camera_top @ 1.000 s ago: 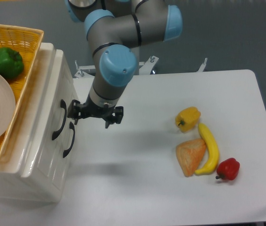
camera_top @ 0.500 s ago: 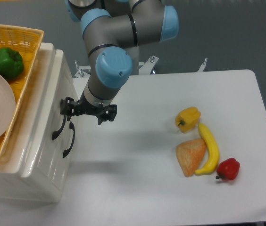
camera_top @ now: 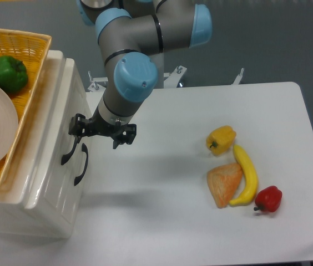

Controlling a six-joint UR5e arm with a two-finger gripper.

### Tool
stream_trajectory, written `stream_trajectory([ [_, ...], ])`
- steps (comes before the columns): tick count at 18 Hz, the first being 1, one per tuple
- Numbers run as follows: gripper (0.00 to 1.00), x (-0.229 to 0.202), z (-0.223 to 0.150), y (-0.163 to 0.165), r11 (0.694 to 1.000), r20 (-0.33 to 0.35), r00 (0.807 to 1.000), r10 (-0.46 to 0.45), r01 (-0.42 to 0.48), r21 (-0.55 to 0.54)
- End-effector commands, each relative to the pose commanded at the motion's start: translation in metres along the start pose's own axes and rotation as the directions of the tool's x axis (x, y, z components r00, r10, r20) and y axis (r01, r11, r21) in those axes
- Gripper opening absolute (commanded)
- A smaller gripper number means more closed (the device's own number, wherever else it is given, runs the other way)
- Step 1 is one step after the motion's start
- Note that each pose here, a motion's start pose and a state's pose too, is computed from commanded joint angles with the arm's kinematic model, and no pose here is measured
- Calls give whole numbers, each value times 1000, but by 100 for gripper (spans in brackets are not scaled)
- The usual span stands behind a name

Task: Slide the top white drawer open

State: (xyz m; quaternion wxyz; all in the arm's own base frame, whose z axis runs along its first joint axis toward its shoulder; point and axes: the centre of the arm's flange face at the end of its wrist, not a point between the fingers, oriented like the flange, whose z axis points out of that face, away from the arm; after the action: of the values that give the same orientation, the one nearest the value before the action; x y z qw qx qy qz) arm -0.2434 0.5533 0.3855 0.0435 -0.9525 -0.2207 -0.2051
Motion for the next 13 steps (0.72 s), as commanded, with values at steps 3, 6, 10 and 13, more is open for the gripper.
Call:
stream_trajectory([
  [3,100,4,5,0,1000,0,1000,8,-8,-9],
  [6,100,6,6,0,1000,0,1000,11,-11,-10],
  [10,100,8,8,1,999,0,999,34,-34,-13],
  [13,100,8,8,1,999,1,999,37,-37,-14],
])
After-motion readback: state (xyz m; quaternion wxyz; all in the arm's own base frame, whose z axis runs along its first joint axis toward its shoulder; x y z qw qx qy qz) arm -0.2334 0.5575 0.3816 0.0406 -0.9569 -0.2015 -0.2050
